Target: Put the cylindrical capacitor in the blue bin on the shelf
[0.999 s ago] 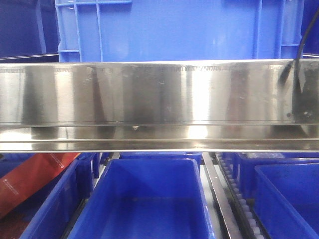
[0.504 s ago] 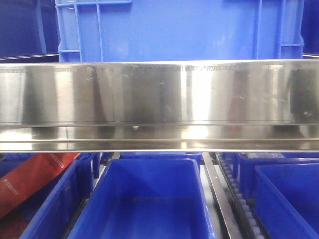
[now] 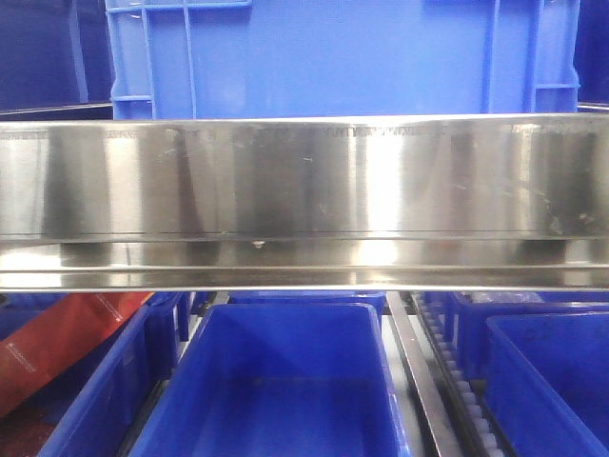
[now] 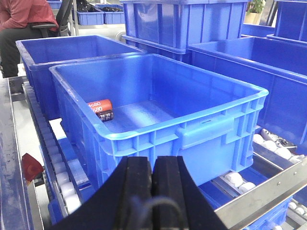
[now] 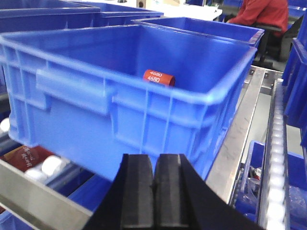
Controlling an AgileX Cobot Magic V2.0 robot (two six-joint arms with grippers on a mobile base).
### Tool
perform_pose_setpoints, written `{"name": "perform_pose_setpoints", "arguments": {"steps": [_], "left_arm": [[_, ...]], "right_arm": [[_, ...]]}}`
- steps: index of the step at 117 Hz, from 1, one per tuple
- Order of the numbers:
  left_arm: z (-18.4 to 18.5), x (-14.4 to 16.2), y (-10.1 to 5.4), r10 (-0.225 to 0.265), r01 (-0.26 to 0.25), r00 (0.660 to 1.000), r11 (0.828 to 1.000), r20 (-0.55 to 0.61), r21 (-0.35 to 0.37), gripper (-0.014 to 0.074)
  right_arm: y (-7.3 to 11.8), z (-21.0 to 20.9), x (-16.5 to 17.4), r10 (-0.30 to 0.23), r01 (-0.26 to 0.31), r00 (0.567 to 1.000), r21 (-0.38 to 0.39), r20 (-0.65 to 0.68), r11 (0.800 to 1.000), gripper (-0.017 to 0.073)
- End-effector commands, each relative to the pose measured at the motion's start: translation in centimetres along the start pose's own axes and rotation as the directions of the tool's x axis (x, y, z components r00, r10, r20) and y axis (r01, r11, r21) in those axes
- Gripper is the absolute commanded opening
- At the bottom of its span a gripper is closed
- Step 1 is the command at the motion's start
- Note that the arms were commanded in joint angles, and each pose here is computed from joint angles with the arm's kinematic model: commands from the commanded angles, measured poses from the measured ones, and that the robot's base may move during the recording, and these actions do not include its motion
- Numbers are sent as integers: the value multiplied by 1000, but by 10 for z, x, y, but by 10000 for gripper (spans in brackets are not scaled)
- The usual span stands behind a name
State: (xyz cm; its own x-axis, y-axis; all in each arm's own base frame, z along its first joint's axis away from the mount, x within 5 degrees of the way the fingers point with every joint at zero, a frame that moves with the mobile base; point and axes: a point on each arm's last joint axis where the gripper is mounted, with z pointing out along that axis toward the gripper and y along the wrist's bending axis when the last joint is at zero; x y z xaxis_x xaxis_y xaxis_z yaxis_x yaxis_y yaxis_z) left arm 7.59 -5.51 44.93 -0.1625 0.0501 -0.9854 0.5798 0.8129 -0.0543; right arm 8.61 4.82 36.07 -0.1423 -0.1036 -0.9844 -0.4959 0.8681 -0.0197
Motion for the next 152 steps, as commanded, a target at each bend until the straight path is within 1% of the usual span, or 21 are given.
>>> {"name": "perform_pose_setpoints", "arguments": {"steps": [1,16,82,87,90,97,111,122,130,131,134,135,138,139,144,151,152], "left_arm": [[-2,-1,0,-10,10,1000,1000,23,2,-111],[-2,-1,0,-10,10,1000,1000,23,2,-111],[-2,-1,0,-10,10,1000,1000,23,2,-111],[-1,-1,1,10,-9,1000,1000,20,-13,-111],[-2,-1,3,31,-31,999,999,28,-30,-111],[-3,4,4,42,-41,999,998,25,-38,-111],[-6,32,5,44,-42,998,998,40,-36,-111],[-9,65,9,40,-36,997,997,59,-68,-111],[-12,91,13,37,-26,995,993,92,-113,-111],[-13,96,14,37,-24,994,991,99,-130,-111],[-14,103,15,38,-22,993,990,111,-140,-111],[-15,108,16,38,-19,992,987,120,-157,-111],[-15,116,17,40,-17,991,986,130,-167,-111],[-16,121,18,40,-14,990,983,138,-185,-111],[-18,136,20,44,-10,986,977,159,-214,-111],[-20,156,23,53,1,980,962,190,-273,-111],[-20,159,23,54,1,980,962,193,-273,-111]], "right_arm": [[-1,-6,9,-15,14,998,21,65,1000,-158],[-1,-11,15,-16,14,995,27,98,1000,-158],[-1,-11,14,-17,14,994,28,104,1000,-163],[-1,-11,14,-17,14,994,28,104,1000,-163],[-1,-11,14,-17,14,994,28,104,1000,-163],[-1,-11,14,-17,14,994,28,104,1000,-163],[-1,-11,14,-17,14,994,28,104,1000,-163],[-1,-11,14,-17,14,994,28,104,1000,-163],[-1,-11,14,-17,14,994,28,104,1000,-163],[-1,-11,14,-17,14,994,28,104,1000,-163],[-1,-11,14,-17,14,994,28,104,1000,-163],[-1,-11,14,-17,14,994,28,104,1000,-163],[-1,-11,14,-17,14,994,28,104,1000,-163],[-1,-11,14,-17,14,994,28,104,1000,-163],[-1,-11,14,-17,14,994,28,104,1000,-163],[-1,-11,14,-17,14,994,28,104,1000,-163],[-1,-11,14,-17,14,994,28,104,1000,-163]]}}
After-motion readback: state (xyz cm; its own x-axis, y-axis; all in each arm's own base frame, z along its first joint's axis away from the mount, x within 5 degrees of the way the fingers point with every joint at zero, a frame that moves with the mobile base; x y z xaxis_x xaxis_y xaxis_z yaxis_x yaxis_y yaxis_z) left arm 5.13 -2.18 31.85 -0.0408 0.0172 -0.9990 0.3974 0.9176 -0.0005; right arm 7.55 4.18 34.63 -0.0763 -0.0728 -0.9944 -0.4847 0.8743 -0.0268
